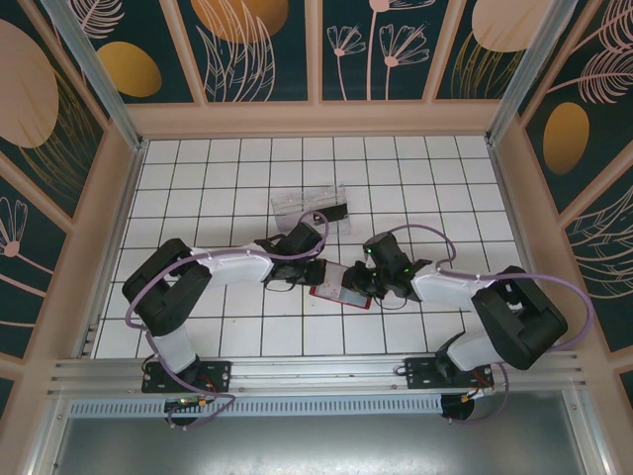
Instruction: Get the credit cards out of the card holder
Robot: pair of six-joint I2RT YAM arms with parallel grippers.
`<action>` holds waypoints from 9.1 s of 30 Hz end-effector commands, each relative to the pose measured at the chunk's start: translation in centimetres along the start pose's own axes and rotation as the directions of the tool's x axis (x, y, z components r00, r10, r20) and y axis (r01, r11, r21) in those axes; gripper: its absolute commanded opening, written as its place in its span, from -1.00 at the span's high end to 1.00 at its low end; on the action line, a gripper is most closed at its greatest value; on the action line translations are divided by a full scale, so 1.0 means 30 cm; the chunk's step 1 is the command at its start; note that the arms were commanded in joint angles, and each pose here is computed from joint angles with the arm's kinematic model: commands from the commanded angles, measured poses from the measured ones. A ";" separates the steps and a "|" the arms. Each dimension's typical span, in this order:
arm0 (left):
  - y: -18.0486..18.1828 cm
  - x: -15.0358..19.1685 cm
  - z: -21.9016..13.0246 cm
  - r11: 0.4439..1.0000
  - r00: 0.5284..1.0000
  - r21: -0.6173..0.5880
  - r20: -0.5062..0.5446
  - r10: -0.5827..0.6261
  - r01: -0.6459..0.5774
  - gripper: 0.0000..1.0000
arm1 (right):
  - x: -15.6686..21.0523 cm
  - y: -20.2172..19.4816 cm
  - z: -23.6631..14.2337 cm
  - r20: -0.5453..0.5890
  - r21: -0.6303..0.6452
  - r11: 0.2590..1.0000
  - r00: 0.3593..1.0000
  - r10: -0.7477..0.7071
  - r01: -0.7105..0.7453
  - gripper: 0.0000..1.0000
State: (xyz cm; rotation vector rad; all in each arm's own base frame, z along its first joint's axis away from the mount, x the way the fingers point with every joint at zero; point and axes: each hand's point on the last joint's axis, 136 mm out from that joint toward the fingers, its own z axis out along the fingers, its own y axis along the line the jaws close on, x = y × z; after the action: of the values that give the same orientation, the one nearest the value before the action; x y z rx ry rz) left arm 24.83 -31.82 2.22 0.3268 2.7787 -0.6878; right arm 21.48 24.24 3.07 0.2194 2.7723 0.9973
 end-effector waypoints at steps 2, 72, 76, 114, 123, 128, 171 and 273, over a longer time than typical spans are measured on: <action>0.038 0.042 0.015 0.999 0.999 -0.032 -0.048 0.005 -0.006 1.00 | -0.012 0.020 0.010 -0.006 -0.028 1.000 1.000 -0.005 0.005 0.59; 0.037 0.071 0.021 1.000 0.997 -0.015 -0.079 -0.025 0.024 1.00 | 0.024 -0.008 0.017 0.042 -0.168 0.984 0.996 0.075 -0.067 0.57; 0.035 0.073 0.022 1.000 0.996 -0.012 -0.081 -0.024 0.023 1.00 | 0.015 0.016 0.017 0.045 -0.201 0.978 0.997 0.067 -0.056 0.57; 0.037 0.071 0.026 1.000 0.996 -0.019 -0.087 -0.027 0.025 1.00 | 0.002 0.060 -0.067 0.119 -0.281 0.959 0.991 0.061 -0.025 0.86; 0.032 0.066 0.024 1.000 0.996 -0.019 -0.089 -0.023 0.021 1.00 | 0.020 -0.023 -0.094 0.126 -0.183 0.981 0.989 0.081 -0.057 0.92; 0.020 0.059 0.019 1.000 0.996 -0.007 -0.087 -0.021 0.020 1.00 | 0.019 -0.070 -0.136 0.147 -0.093 0.994 0.986 0.073 -0.060 0.95; 0.250 0.008 -0.218 0.980 0.971 -0.039 0.151 -0.188 0.196 1.00 | -0.376 0.435 -0.253 -0.082 0.115 -0.124 -0.114 -0.990 0.986 1.00; 0.330 0.060 -0.299 0.959 0.934 0.021 0.225 -0.278 0.281 1.00 | -0.633 0.734 0.105 -0.287 0.241 -0.307 -0.234 -0.929 0.921 0.51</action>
State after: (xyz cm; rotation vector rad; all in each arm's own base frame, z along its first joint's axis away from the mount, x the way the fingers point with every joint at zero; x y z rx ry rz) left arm 23.57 -18.12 4.48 -0.1703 2.6526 -0.6822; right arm 41.12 39.07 12.53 -2.0284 1.6720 -0.2161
